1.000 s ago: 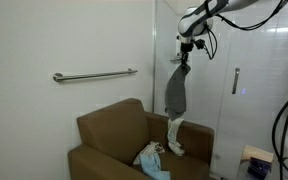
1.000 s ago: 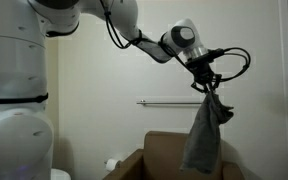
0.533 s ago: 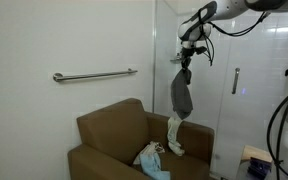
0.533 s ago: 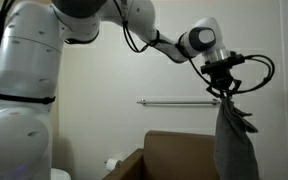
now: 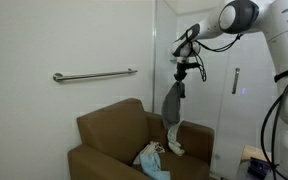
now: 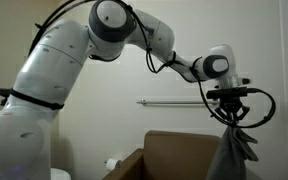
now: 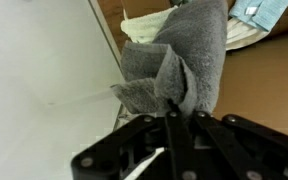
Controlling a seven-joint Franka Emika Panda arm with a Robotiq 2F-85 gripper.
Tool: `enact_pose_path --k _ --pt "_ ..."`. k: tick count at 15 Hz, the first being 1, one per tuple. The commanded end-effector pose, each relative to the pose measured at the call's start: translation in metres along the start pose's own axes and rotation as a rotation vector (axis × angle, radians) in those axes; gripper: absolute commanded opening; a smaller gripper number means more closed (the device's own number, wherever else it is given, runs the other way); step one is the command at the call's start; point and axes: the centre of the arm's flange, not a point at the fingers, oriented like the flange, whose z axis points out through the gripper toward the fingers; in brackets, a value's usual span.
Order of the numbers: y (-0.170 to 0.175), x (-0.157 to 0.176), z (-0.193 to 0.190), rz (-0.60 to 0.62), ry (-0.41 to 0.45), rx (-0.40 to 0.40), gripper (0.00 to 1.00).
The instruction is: Hang some of the things on the seat of the couch on the armrest
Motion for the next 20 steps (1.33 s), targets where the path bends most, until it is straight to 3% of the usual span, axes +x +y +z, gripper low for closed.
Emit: enact_pose_path --k 1,5,13,17,20 --pt "0.014 0.02 0.009 0.112 0.041 0.013 0.02" --pt "0.012 0.031 0.031 0.137 0.005 0.007 0.03" --pt "0.006 0.032 0.134 0.177 -0.172 0.075 0.03" --pt "0.027 0.026 0.179 0.256 -0.274 0.097 0.03" --pt "0.062 0.016 0.184 0.361 -0.306 0.106 0.03"
